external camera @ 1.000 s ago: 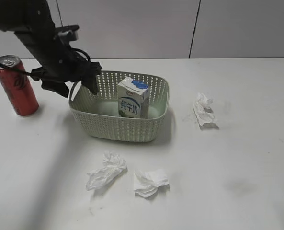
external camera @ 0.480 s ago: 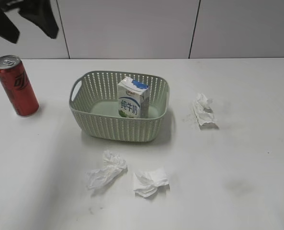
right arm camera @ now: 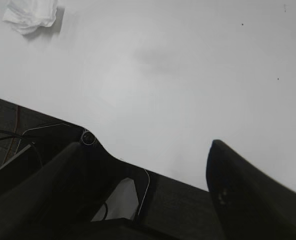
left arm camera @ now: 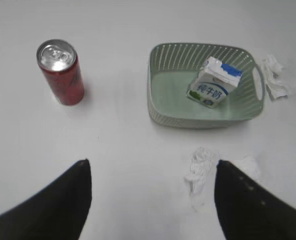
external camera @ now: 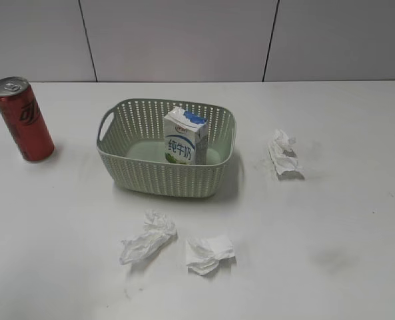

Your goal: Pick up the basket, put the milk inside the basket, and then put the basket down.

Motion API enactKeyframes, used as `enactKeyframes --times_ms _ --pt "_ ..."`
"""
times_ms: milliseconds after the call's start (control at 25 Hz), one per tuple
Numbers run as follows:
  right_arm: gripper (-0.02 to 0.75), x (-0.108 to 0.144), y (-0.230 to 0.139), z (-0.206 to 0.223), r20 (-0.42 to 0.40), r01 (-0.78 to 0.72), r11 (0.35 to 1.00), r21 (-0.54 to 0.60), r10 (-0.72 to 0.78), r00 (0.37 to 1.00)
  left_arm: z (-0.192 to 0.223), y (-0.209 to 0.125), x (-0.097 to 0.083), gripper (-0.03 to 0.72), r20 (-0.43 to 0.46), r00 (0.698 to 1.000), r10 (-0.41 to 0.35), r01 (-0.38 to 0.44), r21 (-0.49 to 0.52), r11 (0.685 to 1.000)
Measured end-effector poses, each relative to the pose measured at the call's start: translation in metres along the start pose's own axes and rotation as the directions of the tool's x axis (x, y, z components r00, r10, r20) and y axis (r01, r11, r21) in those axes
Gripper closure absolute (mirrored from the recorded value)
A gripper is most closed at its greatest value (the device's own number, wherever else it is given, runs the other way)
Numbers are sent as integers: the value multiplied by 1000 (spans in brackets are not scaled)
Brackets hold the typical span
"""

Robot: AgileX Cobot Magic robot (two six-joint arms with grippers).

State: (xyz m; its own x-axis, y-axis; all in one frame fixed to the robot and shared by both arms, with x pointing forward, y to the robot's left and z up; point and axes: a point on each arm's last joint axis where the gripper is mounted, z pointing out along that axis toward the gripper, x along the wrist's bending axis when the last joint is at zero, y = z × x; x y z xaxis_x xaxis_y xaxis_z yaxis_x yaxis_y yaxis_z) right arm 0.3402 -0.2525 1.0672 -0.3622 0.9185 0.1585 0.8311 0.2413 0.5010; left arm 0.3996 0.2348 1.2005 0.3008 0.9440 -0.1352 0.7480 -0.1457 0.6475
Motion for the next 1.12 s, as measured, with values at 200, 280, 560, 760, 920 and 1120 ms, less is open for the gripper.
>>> enactKeyframes --times_ms 200,280,560,760,920,1120 --pt "164 2 -48 -11 4 25 996 -84 -25 1000 -28 -84 10 106 -12 1000 11 -12 -51 999" --pt "164 4 -65 -18 10 42 985 -166 -41 999 -29 -118 15 106 -22 1000 15 -17 -68 998" --pt "164 7 -110 -33 35 95 892 -442 -89 995 -26 -207 29 111 -38 999 30 -37 -197 980" --pt "164 6 -112 -35 50 104 866 -489 -91 995 -19 -237 35 114 -48 998 46 -57 -265 963" --pt "164 5 -107 -33 60 104 846 -524 -85 995 -19 -239 35 126 -50 997 58 -69 -275 959" --pt "165 2 -104 -26 64 99 830 -549 -77 995 -18 -236 35 133 -58 994 88 -102 -311 945"
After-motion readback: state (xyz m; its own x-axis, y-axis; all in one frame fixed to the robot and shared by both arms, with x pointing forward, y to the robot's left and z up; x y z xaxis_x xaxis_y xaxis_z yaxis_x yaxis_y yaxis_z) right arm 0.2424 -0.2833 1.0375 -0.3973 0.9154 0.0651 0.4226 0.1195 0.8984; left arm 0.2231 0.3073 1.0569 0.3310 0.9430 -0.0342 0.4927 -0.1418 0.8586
